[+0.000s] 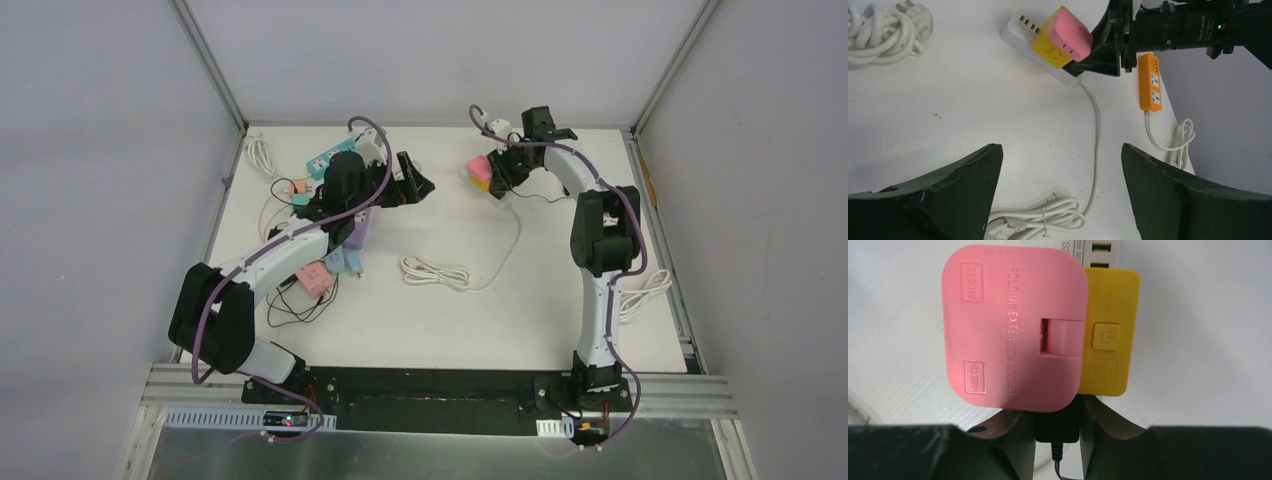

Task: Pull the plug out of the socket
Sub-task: Move the socket to the center of the board.

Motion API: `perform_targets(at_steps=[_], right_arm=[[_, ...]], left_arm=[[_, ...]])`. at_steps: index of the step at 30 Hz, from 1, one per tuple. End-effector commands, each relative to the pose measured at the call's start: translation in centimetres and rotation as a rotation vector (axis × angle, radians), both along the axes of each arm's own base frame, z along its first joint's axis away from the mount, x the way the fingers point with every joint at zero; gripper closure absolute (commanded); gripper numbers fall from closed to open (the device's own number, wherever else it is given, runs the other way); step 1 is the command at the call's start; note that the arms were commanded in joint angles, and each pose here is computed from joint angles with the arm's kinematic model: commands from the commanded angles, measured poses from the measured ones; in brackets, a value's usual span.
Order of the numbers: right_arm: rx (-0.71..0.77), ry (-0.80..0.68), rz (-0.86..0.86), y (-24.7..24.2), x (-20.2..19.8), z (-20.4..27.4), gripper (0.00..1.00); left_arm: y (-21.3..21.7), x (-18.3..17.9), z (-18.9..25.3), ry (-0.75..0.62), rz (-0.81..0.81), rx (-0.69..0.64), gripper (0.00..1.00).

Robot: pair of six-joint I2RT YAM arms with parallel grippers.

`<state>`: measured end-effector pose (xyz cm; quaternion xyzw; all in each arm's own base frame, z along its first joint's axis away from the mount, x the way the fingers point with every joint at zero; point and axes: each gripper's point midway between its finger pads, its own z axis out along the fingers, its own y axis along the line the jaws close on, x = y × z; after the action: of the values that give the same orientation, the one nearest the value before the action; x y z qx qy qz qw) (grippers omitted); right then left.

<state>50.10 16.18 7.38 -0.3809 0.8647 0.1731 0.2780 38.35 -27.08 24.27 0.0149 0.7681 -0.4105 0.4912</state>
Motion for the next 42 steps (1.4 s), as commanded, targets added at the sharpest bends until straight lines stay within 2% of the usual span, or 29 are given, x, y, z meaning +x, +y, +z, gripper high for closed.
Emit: perform_targets(at_steps=[1, 6, 12, 15, 24, 29, 37, 42], right_arm=[[0.076, -0.041, 0.207, 3.9, -5.4, 4.1, 0.94], [0.059, -0.009, 0.355, 5.3, -11.6, 3.0, 0.94], [0.031, -0.001, 0.515, 5.9, -17.8, 2.2, 0.94], [0.022, -0.011, 0.572, 6.0, -20.2, 2.3, 0.93], [0.023, -0.001, 0.651, 5.4, -24.9, 2.1, 0.87], [0.049, 0.034, 0.663, 5.1, -26.8, 2.1, 0.71], [0.08, 0.063, 0.611, 4.8, -27.8, 3.3, 0.31], [0.151, 0.056, 0.545, 3.4, -27.3, 5.3, 0.19]], left_arm=[[-0.7, -2.5, 4.5, -0.186, -0.135, -0.063, 0.1], [-0.4, -5.9, 4.7, -0.367, -0.228, -0.034, 0.1], [-0.9, -10.9, 2.8, -0.556, -0.355, 0.136, 0.1], [-1.3, -13.4, 1.3, -0.593, -0.419, 0.231, 0.09], [-3.4, -18.3, -0.9, -0.657, -0.518, 0.356, 0.11], [-6.0, -20.8, -2.6, -0.707, -0.597, 0.457, 0.11], [-7.6, -21.5, -5.2, -0.74, -0.639, 0.601, 0.1], [-8.1, -21.2, -4.3, -0.79, -0.636, 0.631, 0.1]])
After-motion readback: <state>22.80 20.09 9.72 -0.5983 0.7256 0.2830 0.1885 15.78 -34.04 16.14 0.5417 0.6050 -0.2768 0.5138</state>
